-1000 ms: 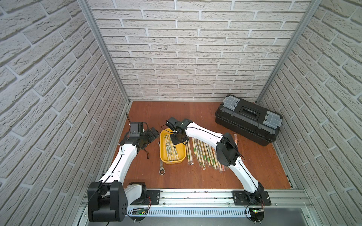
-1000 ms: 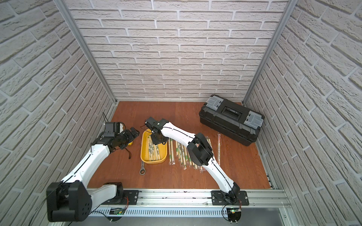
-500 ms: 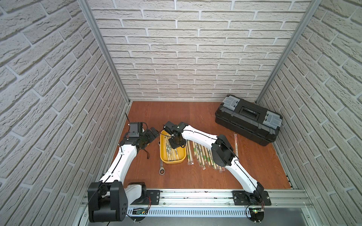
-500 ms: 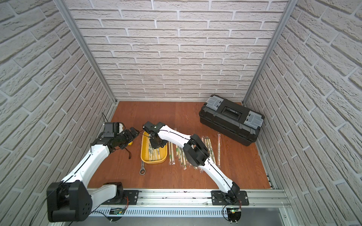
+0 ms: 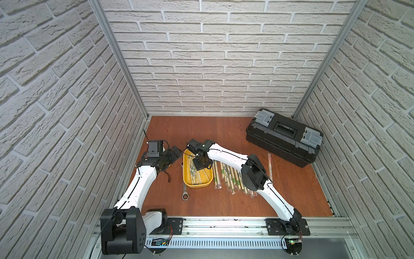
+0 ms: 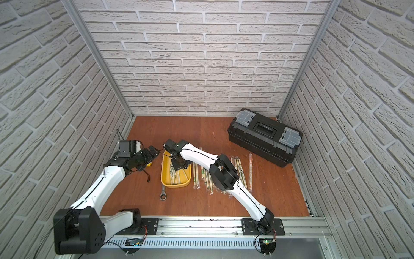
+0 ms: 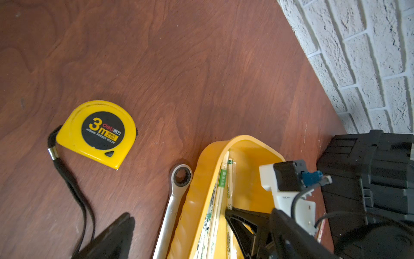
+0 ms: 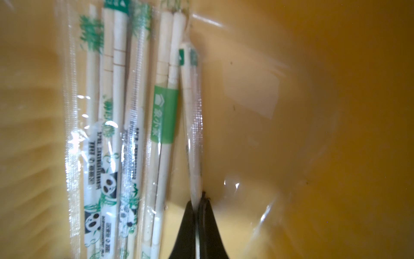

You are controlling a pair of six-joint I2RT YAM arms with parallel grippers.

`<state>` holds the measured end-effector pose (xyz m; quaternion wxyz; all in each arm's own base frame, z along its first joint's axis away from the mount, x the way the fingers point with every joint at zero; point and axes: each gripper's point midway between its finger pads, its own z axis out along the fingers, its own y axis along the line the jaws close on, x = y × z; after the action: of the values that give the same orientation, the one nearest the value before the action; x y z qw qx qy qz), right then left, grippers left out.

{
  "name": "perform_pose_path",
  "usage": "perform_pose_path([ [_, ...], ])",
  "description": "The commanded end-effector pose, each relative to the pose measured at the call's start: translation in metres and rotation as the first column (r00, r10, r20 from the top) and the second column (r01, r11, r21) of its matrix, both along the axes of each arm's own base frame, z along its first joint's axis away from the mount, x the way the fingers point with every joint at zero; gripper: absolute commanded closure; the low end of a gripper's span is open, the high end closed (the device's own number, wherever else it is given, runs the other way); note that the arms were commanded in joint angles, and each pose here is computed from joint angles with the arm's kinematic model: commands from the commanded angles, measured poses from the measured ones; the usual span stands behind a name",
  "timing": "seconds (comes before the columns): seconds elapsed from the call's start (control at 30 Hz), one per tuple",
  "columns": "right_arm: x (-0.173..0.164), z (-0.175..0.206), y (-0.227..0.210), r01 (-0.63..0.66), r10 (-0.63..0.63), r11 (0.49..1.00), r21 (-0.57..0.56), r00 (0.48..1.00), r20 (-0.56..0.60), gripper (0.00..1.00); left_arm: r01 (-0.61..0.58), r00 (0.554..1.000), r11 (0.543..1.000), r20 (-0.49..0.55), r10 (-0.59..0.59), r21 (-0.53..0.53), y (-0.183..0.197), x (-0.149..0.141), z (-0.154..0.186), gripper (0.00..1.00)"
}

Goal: Take the paired disposable chopsticks out of the storage box
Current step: Pick up the paired disposable chopsticks from the storage box, then place the paired disposable chopsticks at the center of the board.

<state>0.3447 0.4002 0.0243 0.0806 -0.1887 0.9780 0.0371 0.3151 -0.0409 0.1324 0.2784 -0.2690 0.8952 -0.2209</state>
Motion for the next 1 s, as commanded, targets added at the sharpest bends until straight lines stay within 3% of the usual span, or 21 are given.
perform_pose_path([
  [0.0,0.004,-0.002,-0.003,0.027,-0.027,1.000,0.002,1.000,-0.008,0.98,-0.002,1.000,1.000,0.025,0.002,-0.004,0.001,0.002,0.002,0.02],
  [0.33,0.028,0.092,-0.005,0.081,-0.110,0.979,0.189,0.983,0.145,0.98,0.008,1.000,1.000,0.018,-0.008,-0.003,0.000,0.006,0.002,0.02],
  [0.53,0.025,0.124,-0.034,0.145,-0.194,0.958,0.249,0.963,0.186,0.98,0.020,1.000,1.000,0.016,-0.020,-0.004,-0.001,0.008,0.003,0.02],
  [0.73,0.014,0.121,-0.082,0.225,-0.273,0.945,0.237,0.943,0.192,0.98,0.027,1.000,1.000,0.016,-0.027,-0.004,-0.003,0.010,0.004,0.02],
  [0.97,0.001,0.070,-0.100,0.262,-0.282,0.953,0.151,0.951,0.124,0.98,0.030,0.999,1.000,0.014,-0.030,-0.005,-0.005,0.010,0.004,0.02],
])
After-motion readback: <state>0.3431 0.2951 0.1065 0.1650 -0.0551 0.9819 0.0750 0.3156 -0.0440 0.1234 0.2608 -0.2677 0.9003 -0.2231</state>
